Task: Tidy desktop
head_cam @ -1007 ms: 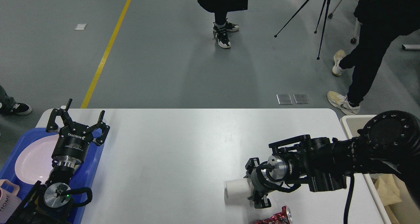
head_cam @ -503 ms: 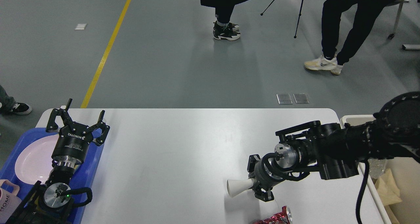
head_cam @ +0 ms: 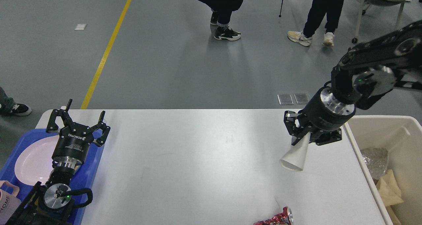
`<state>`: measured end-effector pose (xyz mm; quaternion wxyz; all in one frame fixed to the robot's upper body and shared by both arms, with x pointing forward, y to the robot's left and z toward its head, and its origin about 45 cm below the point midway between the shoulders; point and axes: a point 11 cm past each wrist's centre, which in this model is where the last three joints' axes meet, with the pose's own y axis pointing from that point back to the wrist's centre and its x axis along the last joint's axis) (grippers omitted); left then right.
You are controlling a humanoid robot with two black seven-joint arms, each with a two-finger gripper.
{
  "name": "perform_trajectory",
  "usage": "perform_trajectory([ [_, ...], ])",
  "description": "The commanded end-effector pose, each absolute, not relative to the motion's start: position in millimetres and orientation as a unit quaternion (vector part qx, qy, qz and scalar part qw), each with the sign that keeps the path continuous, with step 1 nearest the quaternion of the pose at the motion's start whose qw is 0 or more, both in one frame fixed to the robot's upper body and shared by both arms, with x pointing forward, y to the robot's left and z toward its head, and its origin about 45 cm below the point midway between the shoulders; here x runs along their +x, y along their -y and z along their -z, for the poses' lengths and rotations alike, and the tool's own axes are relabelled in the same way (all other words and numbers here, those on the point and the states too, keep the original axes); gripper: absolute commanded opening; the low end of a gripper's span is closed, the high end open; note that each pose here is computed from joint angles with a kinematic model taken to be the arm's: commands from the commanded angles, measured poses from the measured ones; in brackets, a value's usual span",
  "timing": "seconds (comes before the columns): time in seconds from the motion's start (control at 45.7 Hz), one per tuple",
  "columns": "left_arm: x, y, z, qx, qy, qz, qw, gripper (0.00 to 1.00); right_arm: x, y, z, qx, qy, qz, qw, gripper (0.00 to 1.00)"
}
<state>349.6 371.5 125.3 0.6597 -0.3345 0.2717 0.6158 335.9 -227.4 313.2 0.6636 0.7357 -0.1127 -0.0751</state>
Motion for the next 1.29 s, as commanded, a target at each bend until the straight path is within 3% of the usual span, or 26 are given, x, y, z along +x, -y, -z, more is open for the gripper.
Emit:
perform_trajectory([
  [0.0,350,-371,-125,-0.335,-0.272,-0.615,0.66,0.97,324,228,-356,0.736,0.062,0.029,0.674,0.0],
  [0.328,350,-372,-125,-0.334,-0.271,-0.616,0.66,0.97,324,240,-361,0.725,0.069,0.026,0.685,0.0],
  [0.701,350,-371,-125,-0.335,-0.272,-0.616,0.66,0.97,350,421,-344,0.627,0.276,0.115,0.72,0.0],
  [1.007,350,-371,-125,-0.335,-0.272,-0.616,0.66,0.97,349,556,-256,0.546,0.42,0.154,0.708,0.0],
  [1.27,350,-371,-125,-0.335,-0.271,-0.615,0.66,0.97,325,587,-143,0.497,0.449,0.066,0.739,0.0],
])
